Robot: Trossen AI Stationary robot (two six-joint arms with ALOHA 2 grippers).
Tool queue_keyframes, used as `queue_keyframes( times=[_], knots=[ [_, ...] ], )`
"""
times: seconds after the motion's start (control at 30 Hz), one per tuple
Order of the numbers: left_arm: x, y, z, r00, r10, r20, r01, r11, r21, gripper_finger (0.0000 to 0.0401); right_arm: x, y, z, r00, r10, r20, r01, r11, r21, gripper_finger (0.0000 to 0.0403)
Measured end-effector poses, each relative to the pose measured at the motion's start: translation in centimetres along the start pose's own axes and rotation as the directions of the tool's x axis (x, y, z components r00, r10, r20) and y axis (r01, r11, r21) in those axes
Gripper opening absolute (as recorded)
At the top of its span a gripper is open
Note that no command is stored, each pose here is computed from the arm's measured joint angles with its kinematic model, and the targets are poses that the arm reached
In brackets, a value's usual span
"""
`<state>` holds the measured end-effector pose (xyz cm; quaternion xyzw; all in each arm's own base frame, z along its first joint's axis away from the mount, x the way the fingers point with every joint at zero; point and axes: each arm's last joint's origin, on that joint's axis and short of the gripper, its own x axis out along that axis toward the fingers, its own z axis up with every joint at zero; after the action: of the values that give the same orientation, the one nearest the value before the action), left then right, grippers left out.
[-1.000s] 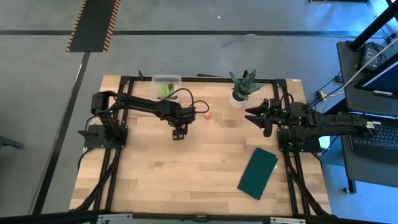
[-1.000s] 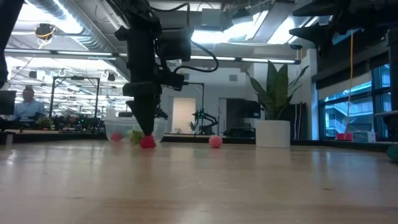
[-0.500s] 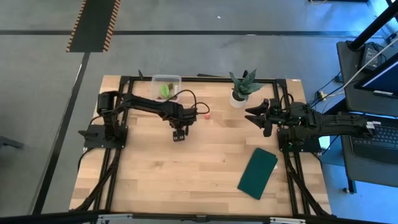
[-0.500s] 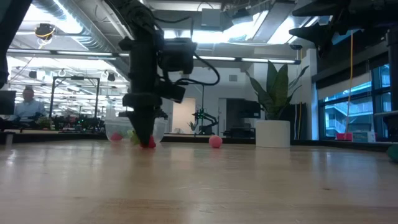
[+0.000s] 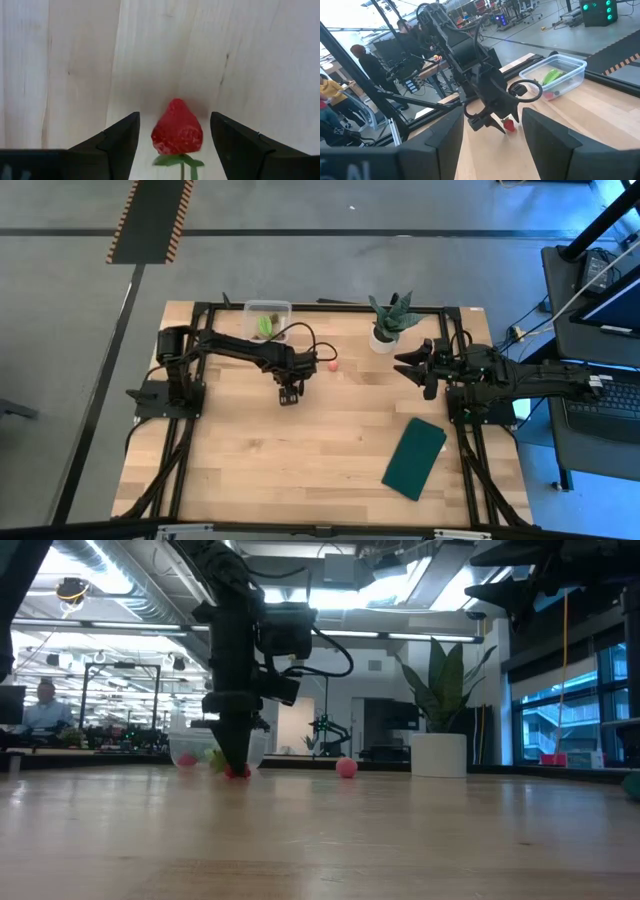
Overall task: Pick and placing Produce into tupperware
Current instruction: Put the red strawberry into the transparent container
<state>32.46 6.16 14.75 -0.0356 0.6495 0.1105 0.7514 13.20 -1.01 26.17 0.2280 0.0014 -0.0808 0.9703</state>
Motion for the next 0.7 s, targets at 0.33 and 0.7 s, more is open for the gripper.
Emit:
queue_keyframes(
  times=[0.33, 0.7],
  knots=[
    [0.55, -0.1, -0.05, 1.0, -0.011, -0.028, 0.011, 1.0, 0.0, 0.0222, 0.0, 0.0, 0.0, 1.0, 0.002, -0.001, -0.002, 1.0, 0.004, 0.0204],
    [0.6, -0.13, -0.08, 0.999, -0.015, -0.029, 0.015, 1.0, 0.001, 0.0182, 0.0, 0.01, 0.0, 1.0, 0.002, -0.001, -0.002, 1.0, 0.004, 0.0204]
  ],
)
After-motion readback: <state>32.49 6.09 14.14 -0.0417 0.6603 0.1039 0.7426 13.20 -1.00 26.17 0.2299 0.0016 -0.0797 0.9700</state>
